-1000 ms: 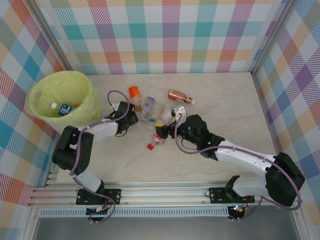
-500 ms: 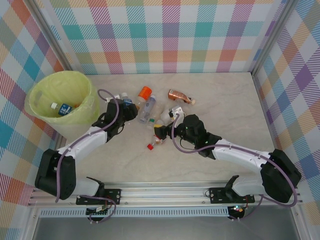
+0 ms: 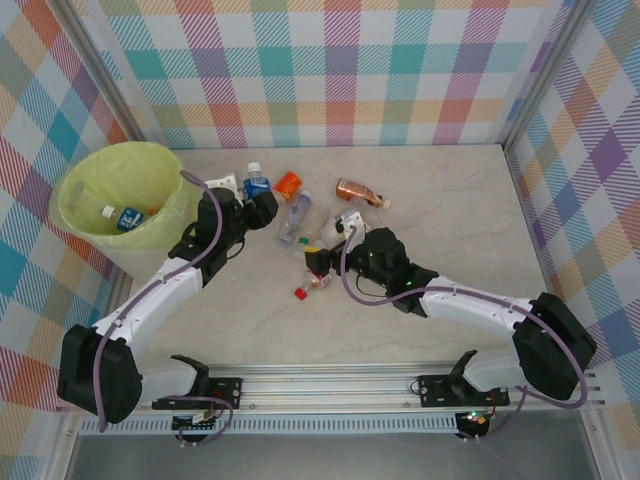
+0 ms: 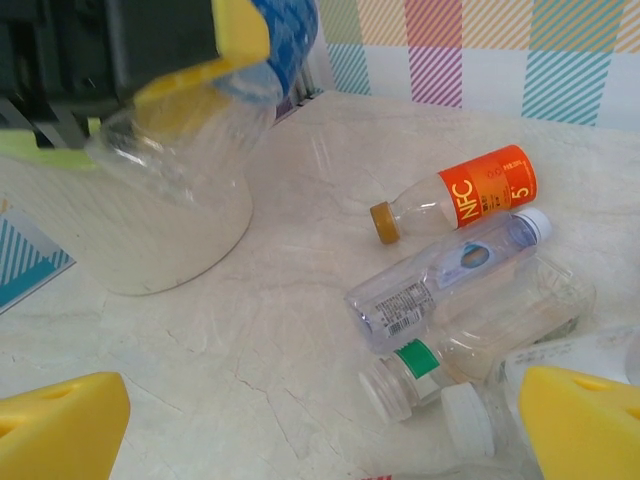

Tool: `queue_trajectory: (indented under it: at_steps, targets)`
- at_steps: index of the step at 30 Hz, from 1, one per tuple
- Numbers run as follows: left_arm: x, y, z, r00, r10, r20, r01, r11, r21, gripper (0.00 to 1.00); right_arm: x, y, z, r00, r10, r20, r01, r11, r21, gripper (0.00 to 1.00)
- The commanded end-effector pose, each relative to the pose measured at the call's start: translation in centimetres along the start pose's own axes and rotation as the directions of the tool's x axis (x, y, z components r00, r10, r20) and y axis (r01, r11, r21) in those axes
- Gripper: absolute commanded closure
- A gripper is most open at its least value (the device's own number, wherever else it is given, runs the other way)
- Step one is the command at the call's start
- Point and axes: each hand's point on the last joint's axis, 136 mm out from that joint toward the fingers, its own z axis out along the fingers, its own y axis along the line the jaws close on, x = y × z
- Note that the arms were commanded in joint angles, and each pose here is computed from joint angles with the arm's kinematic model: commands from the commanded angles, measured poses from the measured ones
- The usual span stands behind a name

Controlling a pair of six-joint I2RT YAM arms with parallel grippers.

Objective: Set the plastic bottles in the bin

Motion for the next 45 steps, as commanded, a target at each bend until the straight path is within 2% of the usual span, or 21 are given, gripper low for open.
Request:
queue_trajectory:
  at_steps: [1,5,8,11,16,22,25,29,31,33,39,43,45]
  targets:
    - [-4.5,-4.5,-2.8,0.995,0.024,0.096,-0.038,0.988,0.148,0.34,-3.2,0.9,0.3,0.997,-0.012,0.080,0.015,0.999,-0.036,0.00]
    - [-7.4,-6.7,-4.6,0.986,0.086,0.144,-0.112,0.976,0.187,0.34,-3.3,1.0,0.6,0.997,-0.007,0.081,0.010,0.999,-0.040,0.00]
    - [-9.8,-7.5,-6.0,0.969,0.138,0.205,-0.173,0.971,0.164,0.34,-3.4,1.0,0.6,0.997,0.002,0.078,0.001,0.999,-0.040,0.00]
    - [-12.5,-6.6,-7.2,0.945,0.197,0.261,-0.215,0.976,0.040,0.35,-3.4,1.0,0.5,0.997,0.005,0.077,-0.002,0.999,-0.039,0.00]
    - [-16.5,-3.3,-9.1,0.906,0.267,0.328,-0.201,0.954,-0.222,0.36,-3.5,0.9,0.3,0.997,0.007,0.080,-0.004,0.999,-0.033,0.00]
    - [-20.2,0.9,-11.7,0.872,0.293,0.392,-0.116,0.902,-0.416,0.36,-3.7,1.0,0.1,0.997,0.009,0.081,-0.006,0.999,-0.035,0.00]
    - [-21.0,3.9,-12.6,0.875,0.277,0.397,-0.052,0.869,-0.492,0.36,-3.7,1.0,-0.1,0.997,0.013,0.082,-0.010,0.999,-0.035,0.00]
    - [-20.6,9.4,-14.5,0.893,0.251,0.374,0.054,0.765,-0.642,0.35,-3.6,0.8,-0.4,0.997,0.017,0.079,-0.015,1.000,-0.027,0.00]
    - [-20.1,12.6,-16.3,0.897,0.236,0.373,0.121,0.681,-0.722,0.34,-3.6,0.7,-0.5,0.997,0.020,0.080,-0.018,1.000,-0.021,0.00]
    - [-19.4,14.9,-17.7,0.898,0.206,0.389,0.185,0.625,-0.758,0.31,-3.5,0.7,-0.6,0.997,0.019,0.079,-0.018,1.000,-0.018,0.00]
    - [-17.9,19.0,-20.3,0.903,0.150,0.402,0.274,0.518,-0.810,0.31,-3.6,0.6,-0.5,0.997,0.015,0.079,-0.014,1.000,-0.014,0.00]
    - [-17.5,21.0,-21.8,0.899,0.125,0.420,0.329,0.441,-0.835,0.25,-3.6,0.8,-0.2,0.997,0.016,0.073,-0.014,1.000,-0.022,0.00]
    - [-17.3,21.6,-22.2,0.898,0.108,0.426,0.347,0.420,-0.838,0.17,-3.6,0.8,-0.1,0.997,0.016,0.073,-0.014,1.000,-0.025,0.00]
